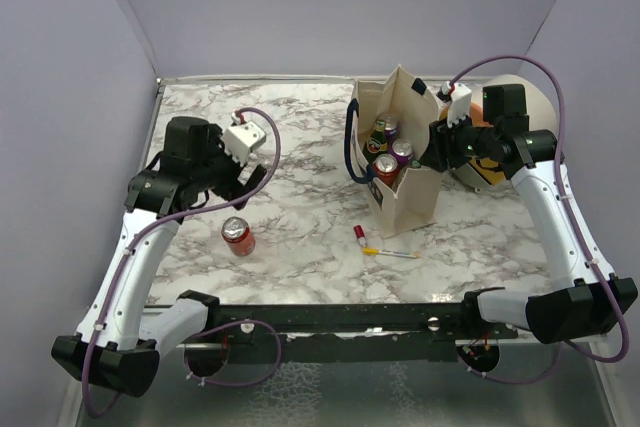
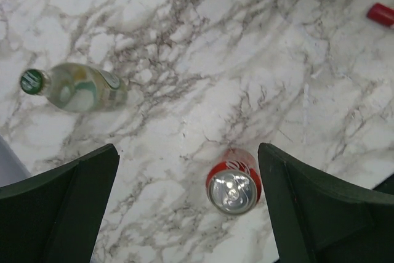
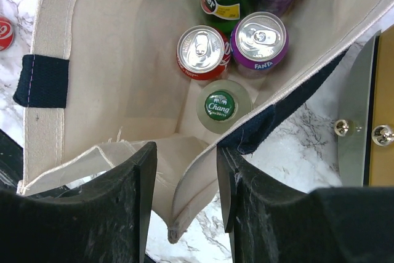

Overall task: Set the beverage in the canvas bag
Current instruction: Pick up the drink from the center of the board.

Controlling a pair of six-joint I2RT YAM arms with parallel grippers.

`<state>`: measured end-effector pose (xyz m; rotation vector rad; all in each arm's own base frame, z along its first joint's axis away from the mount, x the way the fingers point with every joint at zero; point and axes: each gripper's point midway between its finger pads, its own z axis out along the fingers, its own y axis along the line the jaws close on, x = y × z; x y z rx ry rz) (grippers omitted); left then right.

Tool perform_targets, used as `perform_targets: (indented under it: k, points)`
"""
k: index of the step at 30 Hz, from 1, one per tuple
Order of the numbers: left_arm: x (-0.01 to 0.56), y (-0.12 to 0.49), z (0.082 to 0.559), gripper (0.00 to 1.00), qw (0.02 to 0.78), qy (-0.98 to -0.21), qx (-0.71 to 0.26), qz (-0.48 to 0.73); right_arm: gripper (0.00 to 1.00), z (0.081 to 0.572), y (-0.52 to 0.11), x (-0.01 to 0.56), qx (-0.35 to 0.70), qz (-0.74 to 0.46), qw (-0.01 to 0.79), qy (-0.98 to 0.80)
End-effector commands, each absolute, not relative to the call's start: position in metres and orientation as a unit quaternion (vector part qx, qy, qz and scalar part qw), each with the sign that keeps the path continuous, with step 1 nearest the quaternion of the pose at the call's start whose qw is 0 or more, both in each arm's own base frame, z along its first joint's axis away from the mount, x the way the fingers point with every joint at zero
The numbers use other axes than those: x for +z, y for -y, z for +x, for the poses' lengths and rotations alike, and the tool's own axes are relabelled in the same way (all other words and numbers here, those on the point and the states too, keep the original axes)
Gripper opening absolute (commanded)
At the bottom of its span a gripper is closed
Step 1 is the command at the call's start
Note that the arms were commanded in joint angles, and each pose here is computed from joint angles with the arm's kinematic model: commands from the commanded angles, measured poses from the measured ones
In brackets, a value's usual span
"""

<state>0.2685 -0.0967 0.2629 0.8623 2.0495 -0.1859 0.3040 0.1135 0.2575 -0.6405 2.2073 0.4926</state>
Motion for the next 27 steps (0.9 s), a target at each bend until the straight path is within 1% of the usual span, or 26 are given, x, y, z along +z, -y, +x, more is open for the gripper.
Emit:
perform_targets:
  k: [1,8,21,27]
  points:
    - [0.221,0.091,0.214,0.99,0.334,-0.852,-0.114,0.387,0.44,0.311,-0.116,0.276,0.198,-0.256,0.416,-0.850]
    - [0.172,0.075,0.186,0.99,0.253,-0.872,-0.102,0.407,0.44,0.306,-0.118,0.274,0.205,-0.255,0.413,-0.850]
    - [0.120,0.064,0.198,0.99,0.213,-0.884,-0.071,0.410,0.45,0.301,-0.119,0.279,0.209,-0.257,0.415,-0.847]
    - [0.104,0.063,0.204,0.95,0.212,-0.886,-0.064,0.407,0.45,0.298,-0.118,0.277,0.208,-0.254,0.420,-0.846]
